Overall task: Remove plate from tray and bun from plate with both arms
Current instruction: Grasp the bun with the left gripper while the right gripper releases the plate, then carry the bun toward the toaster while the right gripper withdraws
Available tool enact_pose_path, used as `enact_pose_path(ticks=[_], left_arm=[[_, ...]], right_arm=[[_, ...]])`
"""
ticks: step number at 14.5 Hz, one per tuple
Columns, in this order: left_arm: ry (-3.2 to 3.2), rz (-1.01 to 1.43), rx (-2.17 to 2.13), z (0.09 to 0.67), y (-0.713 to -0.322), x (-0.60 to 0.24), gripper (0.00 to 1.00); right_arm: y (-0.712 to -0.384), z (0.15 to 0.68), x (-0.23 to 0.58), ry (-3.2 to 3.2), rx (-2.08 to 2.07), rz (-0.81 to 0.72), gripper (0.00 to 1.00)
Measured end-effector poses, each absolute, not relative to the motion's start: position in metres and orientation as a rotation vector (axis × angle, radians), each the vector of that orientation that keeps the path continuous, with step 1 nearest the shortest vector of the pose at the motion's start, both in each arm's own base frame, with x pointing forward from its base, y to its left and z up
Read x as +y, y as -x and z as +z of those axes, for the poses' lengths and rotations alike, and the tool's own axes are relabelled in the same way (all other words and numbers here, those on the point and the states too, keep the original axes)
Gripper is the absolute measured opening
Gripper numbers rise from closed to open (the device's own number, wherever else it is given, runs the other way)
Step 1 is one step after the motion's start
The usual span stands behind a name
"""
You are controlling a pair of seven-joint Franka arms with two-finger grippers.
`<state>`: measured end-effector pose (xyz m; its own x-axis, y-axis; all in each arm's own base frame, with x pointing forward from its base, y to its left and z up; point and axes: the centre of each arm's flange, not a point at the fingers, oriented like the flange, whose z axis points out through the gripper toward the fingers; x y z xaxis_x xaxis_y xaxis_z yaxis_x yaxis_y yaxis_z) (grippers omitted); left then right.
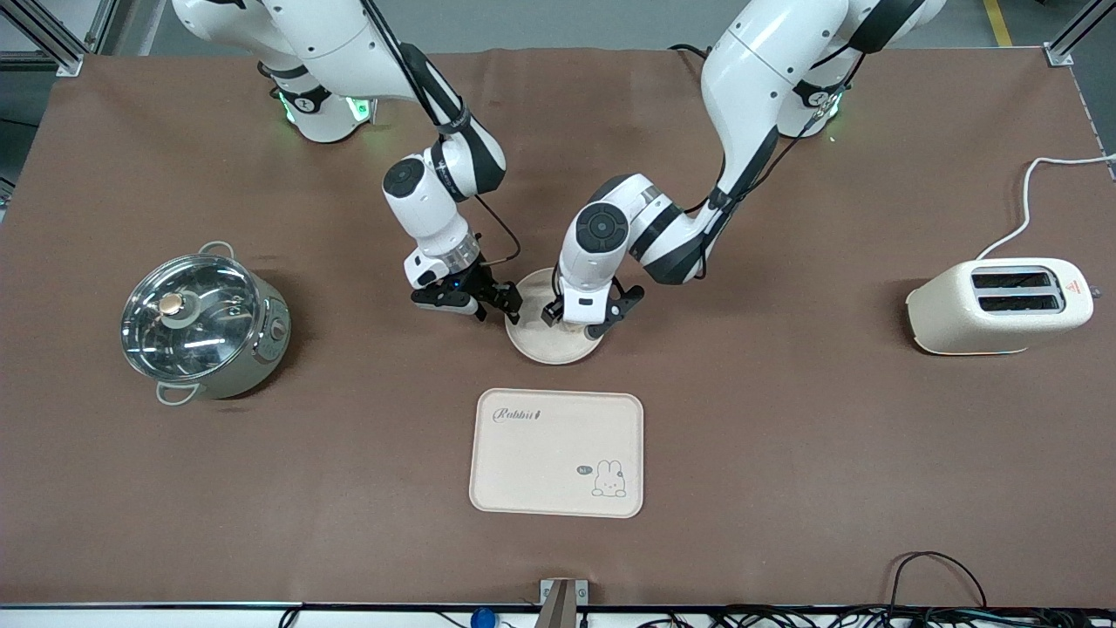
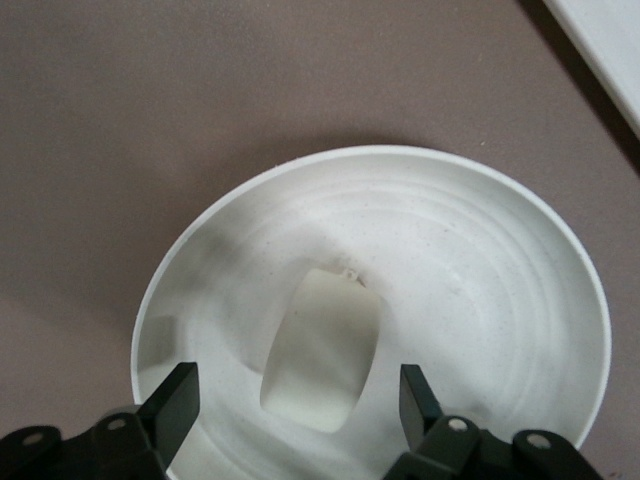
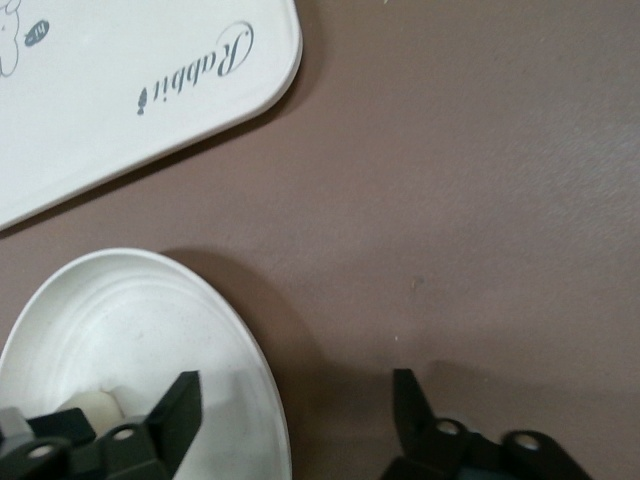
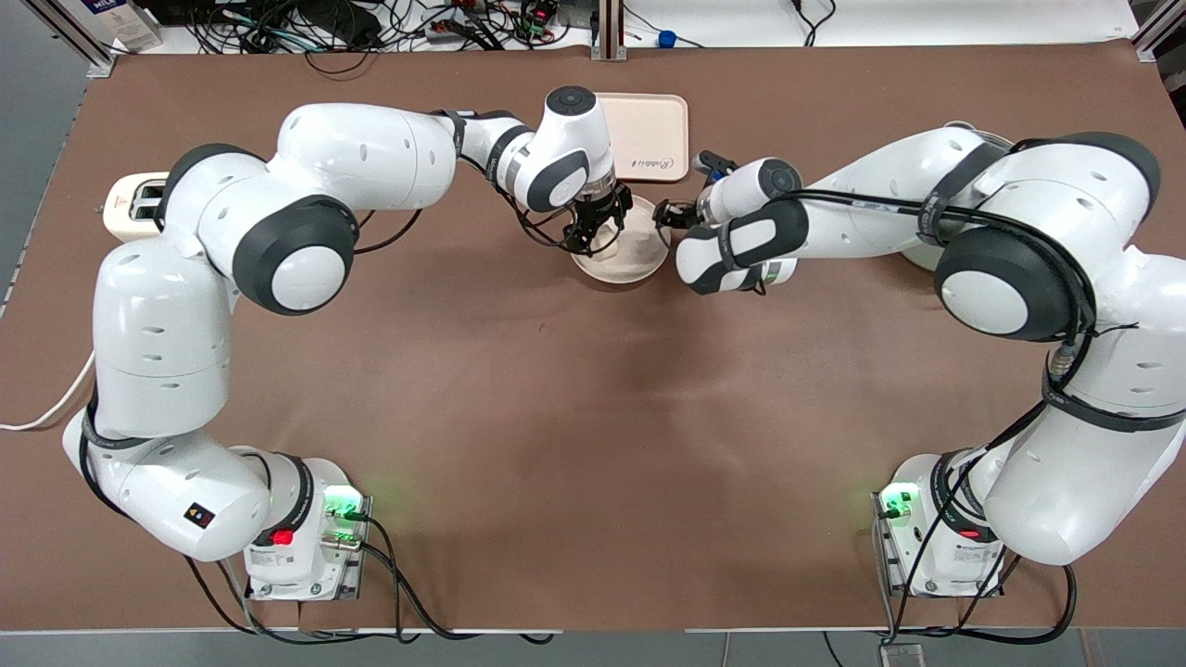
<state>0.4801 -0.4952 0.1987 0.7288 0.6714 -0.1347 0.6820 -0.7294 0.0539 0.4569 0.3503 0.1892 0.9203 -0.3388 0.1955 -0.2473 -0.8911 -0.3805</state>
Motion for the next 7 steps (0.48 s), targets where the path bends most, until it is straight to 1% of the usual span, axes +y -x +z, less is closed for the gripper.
enact_pose_path(ticks=[1, 2, 3, 5, 7], left_arm=[[-2.821, -0.157, 1.111, 0.197, -0.481, -0.495, 0.77], [-2.807, -0.148, 1.110, 0.195, -0.483, -0.495, 0.77], [-2.795, -0.140, 1.109, 0.193, -0.484, -0.495, 0.71], [-2.783, -0.133, 1.111, 0.188, -0.486, -0.495, 0.52], [-2.776, -0.130, 1.115, 0.186, -0.488, -0.495, 0.30]], right_arm=[[-0.462, 0.197, 0.347, 2.734, 0.435, -0.323, 1.00], [-0.467, 0.207, 0.342, 2.741, 0.425, -0.281, 1.00], [-0.472, 0.218, 0.337, 2.748, 0.402, -0.246, 1.00], [-0.482, 0.241, 0.321, 2.762, 0.352, -0.163, 1.00], [-0.489, 0.269, 0.304, 2.760, 0.341, -0.080, 1.00]])
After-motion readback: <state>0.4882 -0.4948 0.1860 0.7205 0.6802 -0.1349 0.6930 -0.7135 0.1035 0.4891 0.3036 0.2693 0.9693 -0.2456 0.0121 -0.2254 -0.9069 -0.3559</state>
